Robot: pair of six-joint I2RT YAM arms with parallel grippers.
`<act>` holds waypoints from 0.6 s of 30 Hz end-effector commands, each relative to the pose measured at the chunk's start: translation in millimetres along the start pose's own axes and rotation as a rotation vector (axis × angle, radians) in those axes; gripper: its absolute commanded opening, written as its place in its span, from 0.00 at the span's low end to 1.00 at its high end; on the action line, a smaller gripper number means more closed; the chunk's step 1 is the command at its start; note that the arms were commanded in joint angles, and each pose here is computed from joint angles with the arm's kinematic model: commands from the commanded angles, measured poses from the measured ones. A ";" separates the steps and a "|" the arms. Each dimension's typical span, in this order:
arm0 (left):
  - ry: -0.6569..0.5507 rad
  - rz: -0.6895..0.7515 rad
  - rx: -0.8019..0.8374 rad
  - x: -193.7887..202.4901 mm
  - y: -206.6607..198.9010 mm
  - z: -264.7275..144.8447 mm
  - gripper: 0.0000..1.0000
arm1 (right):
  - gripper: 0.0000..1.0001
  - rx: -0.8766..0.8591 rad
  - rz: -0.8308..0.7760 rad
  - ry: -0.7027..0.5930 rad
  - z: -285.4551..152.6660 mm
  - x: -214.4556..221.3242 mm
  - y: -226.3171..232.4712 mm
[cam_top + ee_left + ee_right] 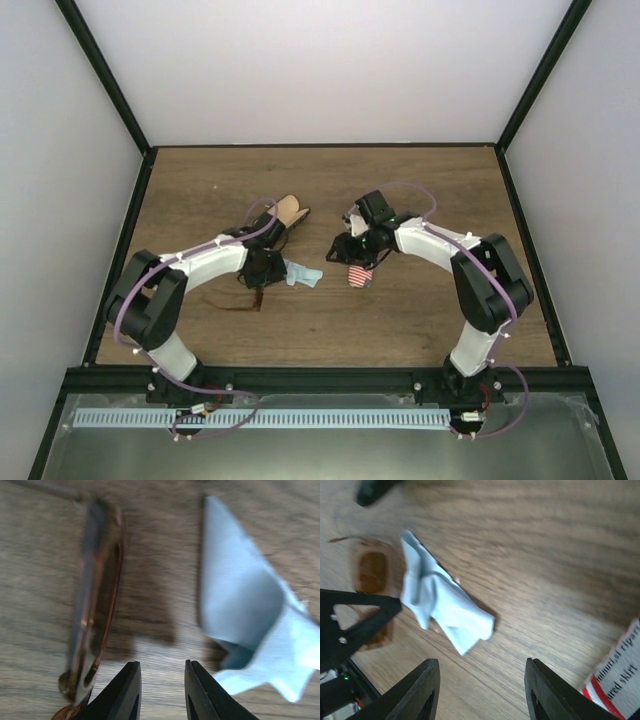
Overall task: Organize the sunglasses
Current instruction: Adjust the sunglasses case at the center of the board.
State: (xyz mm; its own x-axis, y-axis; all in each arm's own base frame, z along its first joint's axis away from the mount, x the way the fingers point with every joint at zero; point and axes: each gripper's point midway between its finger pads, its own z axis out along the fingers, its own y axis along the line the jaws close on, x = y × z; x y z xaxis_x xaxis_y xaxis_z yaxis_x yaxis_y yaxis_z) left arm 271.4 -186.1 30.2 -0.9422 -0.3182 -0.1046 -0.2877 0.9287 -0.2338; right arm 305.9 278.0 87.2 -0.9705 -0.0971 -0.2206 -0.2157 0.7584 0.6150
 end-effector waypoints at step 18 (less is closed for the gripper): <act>-0.096 -0.020 0.060 -28.2 2.7 -27.7 0.57 | 0.51 0.182 -0.084 -0.045 -11.0 -10.3 -38.7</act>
State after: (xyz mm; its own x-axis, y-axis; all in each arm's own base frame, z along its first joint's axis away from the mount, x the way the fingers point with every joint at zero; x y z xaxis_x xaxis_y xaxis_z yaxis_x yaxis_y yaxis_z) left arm 268.2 -154.4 26.1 -0.9277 -0.3536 -0.1200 -0.3275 0.9248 -0.1938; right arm 321.2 212.5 45.1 -0.9836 -0.0060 -0.1800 -0.0954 0.8651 0.4925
